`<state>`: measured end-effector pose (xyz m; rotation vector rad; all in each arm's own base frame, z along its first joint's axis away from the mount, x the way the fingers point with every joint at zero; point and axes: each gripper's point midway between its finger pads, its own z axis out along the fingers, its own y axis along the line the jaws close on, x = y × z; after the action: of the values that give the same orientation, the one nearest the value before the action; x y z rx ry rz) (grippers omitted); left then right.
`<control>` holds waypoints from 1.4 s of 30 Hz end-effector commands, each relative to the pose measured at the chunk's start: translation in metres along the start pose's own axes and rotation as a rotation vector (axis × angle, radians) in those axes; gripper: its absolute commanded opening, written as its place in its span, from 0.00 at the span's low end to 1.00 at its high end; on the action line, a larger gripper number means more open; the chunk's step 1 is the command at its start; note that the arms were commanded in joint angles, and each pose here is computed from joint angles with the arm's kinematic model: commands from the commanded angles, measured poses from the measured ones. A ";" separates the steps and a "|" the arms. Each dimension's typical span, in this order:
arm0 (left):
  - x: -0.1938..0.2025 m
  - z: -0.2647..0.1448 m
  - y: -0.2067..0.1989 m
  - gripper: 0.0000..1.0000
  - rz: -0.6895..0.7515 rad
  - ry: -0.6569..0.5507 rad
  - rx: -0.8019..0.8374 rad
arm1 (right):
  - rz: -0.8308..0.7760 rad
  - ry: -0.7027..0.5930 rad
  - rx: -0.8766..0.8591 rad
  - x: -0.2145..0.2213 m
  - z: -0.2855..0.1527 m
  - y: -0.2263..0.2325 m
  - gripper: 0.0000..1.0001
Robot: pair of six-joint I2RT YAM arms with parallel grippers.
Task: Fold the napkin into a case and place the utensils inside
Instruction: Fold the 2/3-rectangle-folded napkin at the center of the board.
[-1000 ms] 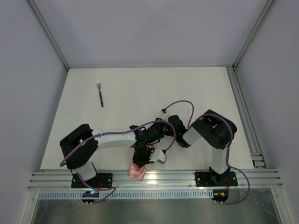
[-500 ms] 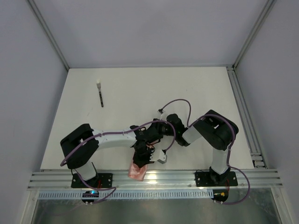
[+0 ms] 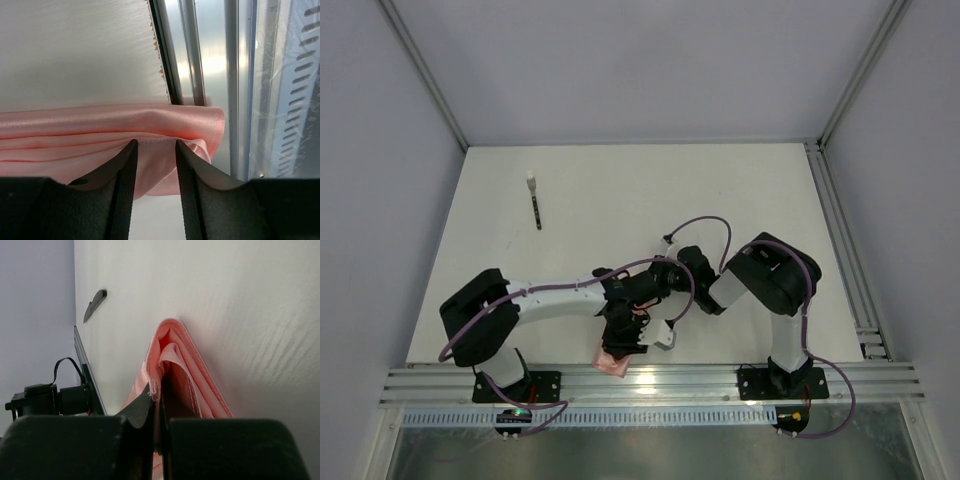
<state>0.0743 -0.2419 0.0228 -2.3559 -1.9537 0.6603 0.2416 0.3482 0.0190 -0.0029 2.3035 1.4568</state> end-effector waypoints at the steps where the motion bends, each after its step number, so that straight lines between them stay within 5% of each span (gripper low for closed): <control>1: -0.013 -0.023 0.008 0.39 0.052 -0.054 -0.067 | -0.025 -0.118 0.044 -0.026 0.004 -0.015 0.04; 13: -0.036 -0.126 0.052 0.44 -0.035 -0.259 -0.333 | -0.121 -0.183 0.028 -0.047 0.010 -0.020 0.04; 19: 0.020 -0.128 0.115 0.38 -0.237 -0.192 -0.559 | -0.141 -0.213 0.007 -0.053 0.009 -0.019 0.04; 27: 0.036 -0.057 0.091 0.37 -0.255 -0.129 -0.293 | -0.120 -0.289 0.010 -0.072 0.015 -0.019 0.04; 34: 0.045 -0.025 0.065 0.27 -0.236 -0.066 -0.159 | -0.115 -0.315 0.017 -0.082 0.014 -0.019 0.04; 42: 0.049 -0.010 0.038 0.27 -0.210 -0.006 -0.050 | -0.117 -0.319 0.008 -0.092 0.017 -0.016 0.04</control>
<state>0.1540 -0.2116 0.0175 -2.2185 -2.3382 0.5327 0.3064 0.3447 0.0240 0.0445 2.0846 1.3566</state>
